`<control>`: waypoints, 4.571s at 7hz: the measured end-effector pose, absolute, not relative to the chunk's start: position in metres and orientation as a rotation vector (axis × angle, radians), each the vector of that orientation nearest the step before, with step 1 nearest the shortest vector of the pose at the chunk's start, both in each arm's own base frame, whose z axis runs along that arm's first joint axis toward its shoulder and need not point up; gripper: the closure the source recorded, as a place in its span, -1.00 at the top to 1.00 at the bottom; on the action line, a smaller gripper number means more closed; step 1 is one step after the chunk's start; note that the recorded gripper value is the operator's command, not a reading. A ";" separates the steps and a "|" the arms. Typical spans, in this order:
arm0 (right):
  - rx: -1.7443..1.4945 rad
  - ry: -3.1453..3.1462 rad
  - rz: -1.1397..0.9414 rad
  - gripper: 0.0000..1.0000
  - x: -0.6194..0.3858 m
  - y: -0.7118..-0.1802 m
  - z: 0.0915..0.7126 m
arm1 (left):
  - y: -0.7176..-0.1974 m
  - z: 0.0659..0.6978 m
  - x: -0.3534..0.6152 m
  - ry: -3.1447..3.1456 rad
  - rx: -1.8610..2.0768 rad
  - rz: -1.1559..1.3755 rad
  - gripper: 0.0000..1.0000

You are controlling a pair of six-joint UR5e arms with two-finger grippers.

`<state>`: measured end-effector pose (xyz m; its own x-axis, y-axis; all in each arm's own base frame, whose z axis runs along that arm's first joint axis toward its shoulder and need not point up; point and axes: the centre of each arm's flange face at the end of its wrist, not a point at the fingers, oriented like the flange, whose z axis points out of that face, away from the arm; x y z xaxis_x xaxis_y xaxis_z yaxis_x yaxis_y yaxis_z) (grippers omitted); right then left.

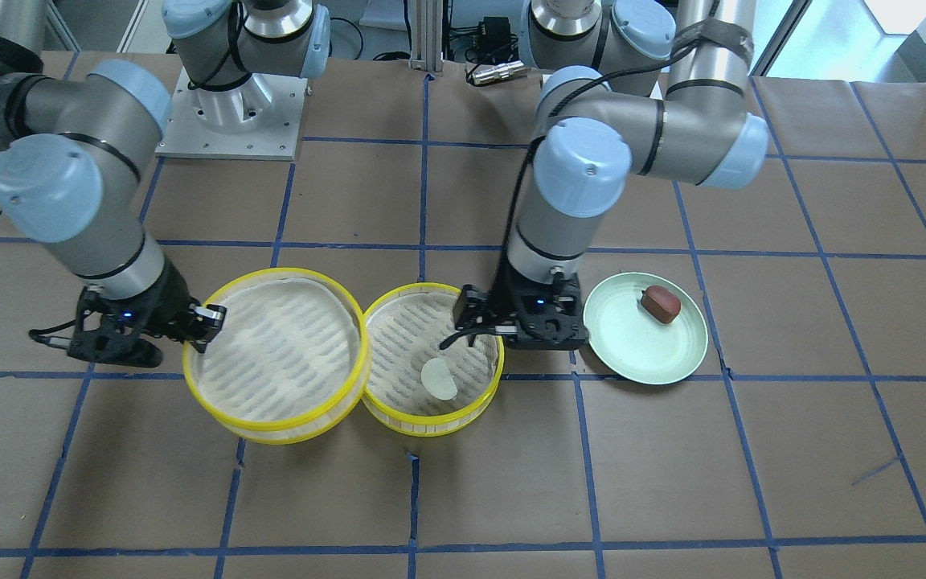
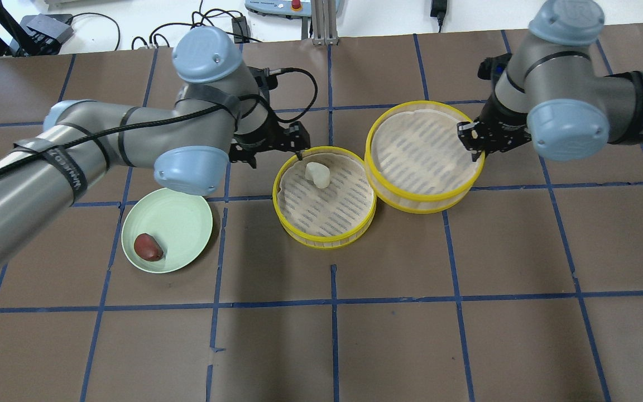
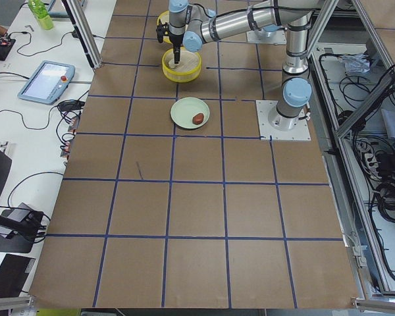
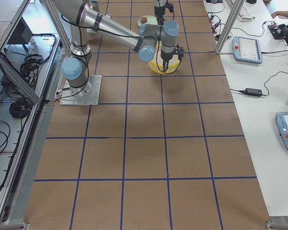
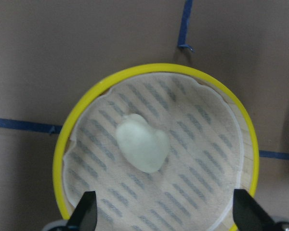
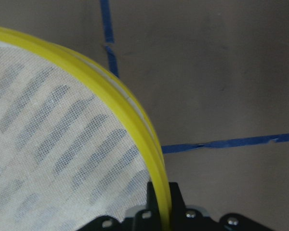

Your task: Stack buns with steamer

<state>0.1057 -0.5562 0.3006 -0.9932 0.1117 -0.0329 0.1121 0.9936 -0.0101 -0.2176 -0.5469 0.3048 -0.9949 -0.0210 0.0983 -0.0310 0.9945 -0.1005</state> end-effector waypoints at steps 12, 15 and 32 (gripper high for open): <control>0.208 3.128 -0.040 -0.84 0.279 -0.513 0.265 | -0.468 0.197 0.027 -3.027 -0.265 -0.172 -0.71; 0.207 3.126 -0.046 0.99 0.279 -0.515 0.260 | -0.476 0.218 0.021 -3.057 -0.206 -0.102 -0.76; 0.220 3.122 0.059 1.00 0.148 -0.483 0.508 | -0.544 0.450 -0.122 -3.142 -0.088 0.233 1.00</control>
<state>0.1478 -0.4832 0.5080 -0.9901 0.1401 -0.0084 0.1397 0.9895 0.0385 -0.1217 -0.5439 0.4501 -0.9984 0.0550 -0.0140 0.0565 0.9875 -0.1471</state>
